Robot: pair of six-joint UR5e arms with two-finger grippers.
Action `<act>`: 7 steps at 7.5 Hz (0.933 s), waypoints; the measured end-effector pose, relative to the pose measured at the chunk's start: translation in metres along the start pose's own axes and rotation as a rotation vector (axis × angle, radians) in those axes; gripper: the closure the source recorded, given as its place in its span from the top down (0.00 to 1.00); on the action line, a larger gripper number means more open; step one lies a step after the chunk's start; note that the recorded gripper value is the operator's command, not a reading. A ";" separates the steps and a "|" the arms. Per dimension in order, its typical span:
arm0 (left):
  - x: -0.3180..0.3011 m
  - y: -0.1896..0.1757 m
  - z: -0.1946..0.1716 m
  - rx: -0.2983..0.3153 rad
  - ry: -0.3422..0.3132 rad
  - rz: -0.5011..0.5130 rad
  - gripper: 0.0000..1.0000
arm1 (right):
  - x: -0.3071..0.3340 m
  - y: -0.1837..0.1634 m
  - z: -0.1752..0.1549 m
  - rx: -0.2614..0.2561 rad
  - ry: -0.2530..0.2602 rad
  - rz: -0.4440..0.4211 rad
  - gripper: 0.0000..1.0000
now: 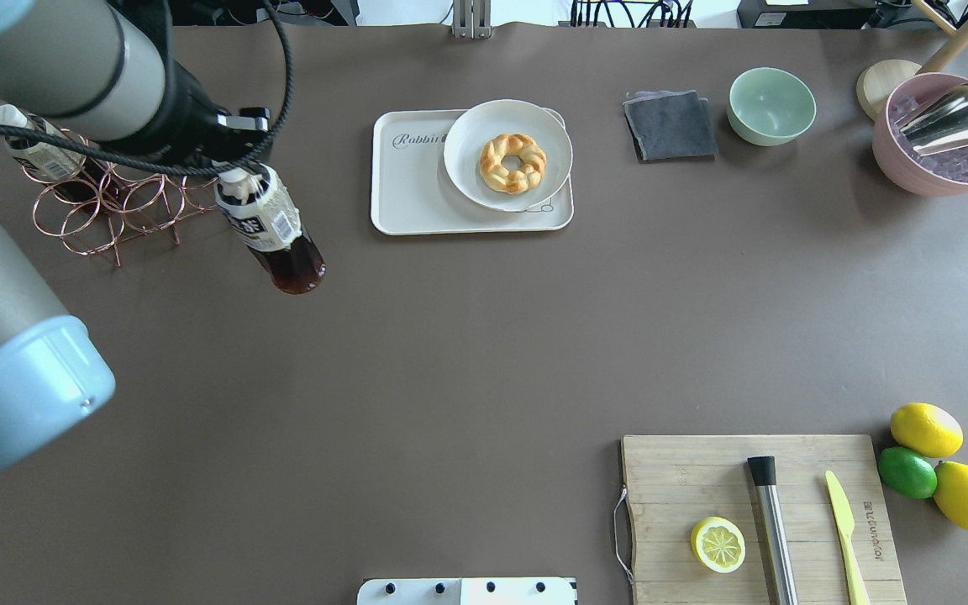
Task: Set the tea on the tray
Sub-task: 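Lift the tea bottle from the rack with the left gripper toward table center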
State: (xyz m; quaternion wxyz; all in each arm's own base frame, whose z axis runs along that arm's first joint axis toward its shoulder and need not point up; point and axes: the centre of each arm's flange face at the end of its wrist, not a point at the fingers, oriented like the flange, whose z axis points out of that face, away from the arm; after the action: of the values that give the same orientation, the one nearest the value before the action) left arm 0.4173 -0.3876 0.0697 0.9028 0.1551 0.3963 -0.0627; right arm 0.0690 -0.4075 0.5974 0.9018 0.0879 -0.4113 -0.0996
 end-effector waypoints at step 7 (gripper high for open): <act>0.056 0.081 0.032 -0.030 -0.016 0.063 0.00 | -0.003 -0.001 0.003 -0.006 -0.011 -0.006 1.00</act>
State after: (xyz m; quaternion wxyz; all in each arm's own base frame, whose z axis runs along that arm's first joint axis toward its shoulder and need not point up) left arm 0.4965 -0.3207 0.0675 0.9096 0.1534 0.3849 -0.0294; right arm 0.0642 -0.4081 0.5971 0.8995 0.0858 -0.4156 -0.1041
